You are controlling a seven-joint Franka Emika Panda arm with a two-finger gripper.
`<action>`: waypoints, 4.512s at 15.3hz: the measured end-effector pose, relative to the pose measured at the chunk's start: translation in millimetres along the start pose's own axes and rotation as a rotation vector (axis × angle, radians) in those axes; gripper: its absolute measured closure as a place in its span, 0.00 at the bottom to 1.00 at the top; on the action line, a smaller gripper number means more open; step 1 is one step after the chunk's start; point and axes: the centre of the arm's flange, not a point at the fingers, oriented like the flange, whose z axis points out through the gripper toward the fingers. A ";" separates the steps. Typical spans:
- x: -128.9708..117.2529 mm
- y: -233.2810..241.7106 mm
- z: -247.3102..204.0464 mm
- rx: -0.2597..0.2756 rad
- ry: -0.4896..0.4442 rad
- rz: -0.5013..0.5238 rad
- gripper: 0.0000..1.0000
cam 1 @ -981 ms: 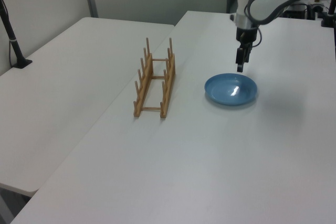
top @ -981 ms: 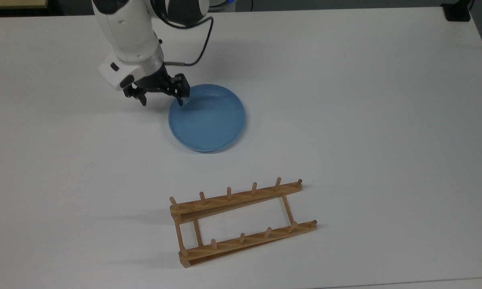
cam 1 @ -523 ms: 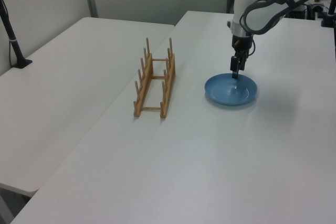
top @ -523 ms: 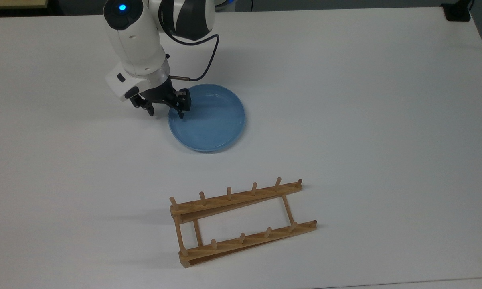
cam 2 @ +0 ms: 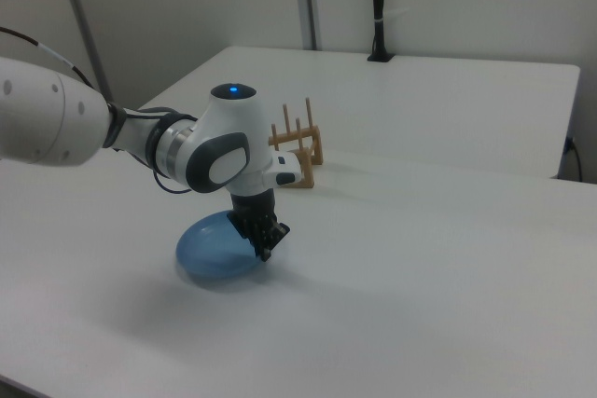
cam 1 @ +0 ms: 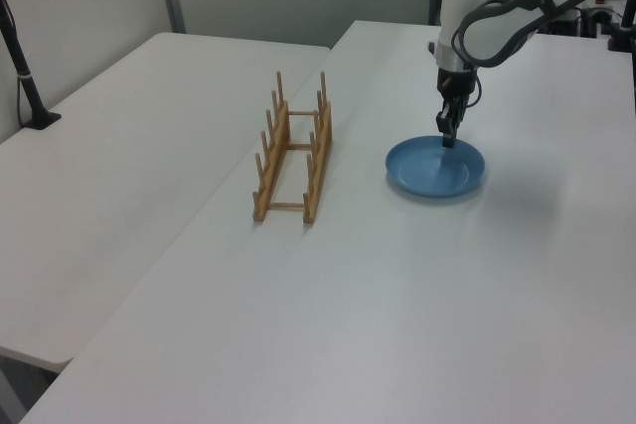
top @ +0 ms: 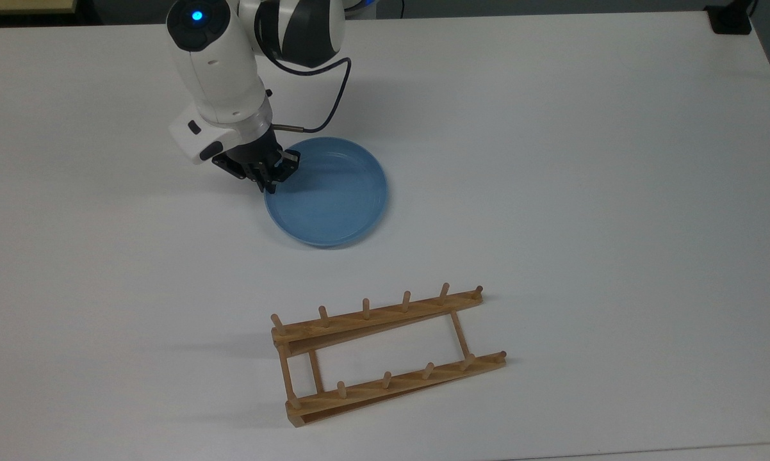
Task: Place plate in plate rack
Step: 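Lower the gripper and pinch the plate rim, then lift the plate by its rim and tilt it upright toward the rack, then lower the upright plate between the rack pegs, then open the gripper to release the plate rim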
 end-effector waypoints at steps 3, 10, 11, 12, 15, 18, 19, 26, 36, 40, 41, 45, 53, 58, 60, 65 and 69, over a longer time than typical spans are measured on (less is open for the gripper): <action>8.0 0.1 -14.3 -0.001 0.032 -0.001 0.92; 32.6 1.3 -187.9 -0.102 0.339 -0.069 0.95; 33.0 -0.3 -217.5 -0.160 0.386 -0.104 0.95; 33.2 -2.5 -241.1 -0.216 0.423 -0.136 0.95; 39.6 -23.1 -282.8 -0.345 0.541 -0.197 0.95; 48.0 -56.2 -283.0 -0.452 0.653 -0.202 0.95; 50.9 -66.1 -275.9 -0.499 0.672 -0.198 0.95; 66.7 -122.4 -212.9 -0.664 0.943 -0.011 0.95; 85.0 -182.0 -176.7 -0.690 1.145 0.420 0.95; 94.2 -193.3 -135.8 -0.708 1.189 0.445 0.95; 95.4 -195.5 -129.3 -0.708 1.193 0.444 0.95; 97.9 -196.9 -113.9 -0.711 1.183 0.439 0.95; 100.8 -200.3 -85.6 -0.732 1.166 0.400 0.95; 100.4 -206.1 -72.7 -0.725 1.161 0.397 0.81; 100.7 -205.4 -71.4 -0.723 1.162 0.402 0.64; 107.7 -203.6 -95.2 -0.686 1.189 0.467 0.14; 106.9 -194.5 -148.1 -0.584 1.139 0.628 0.00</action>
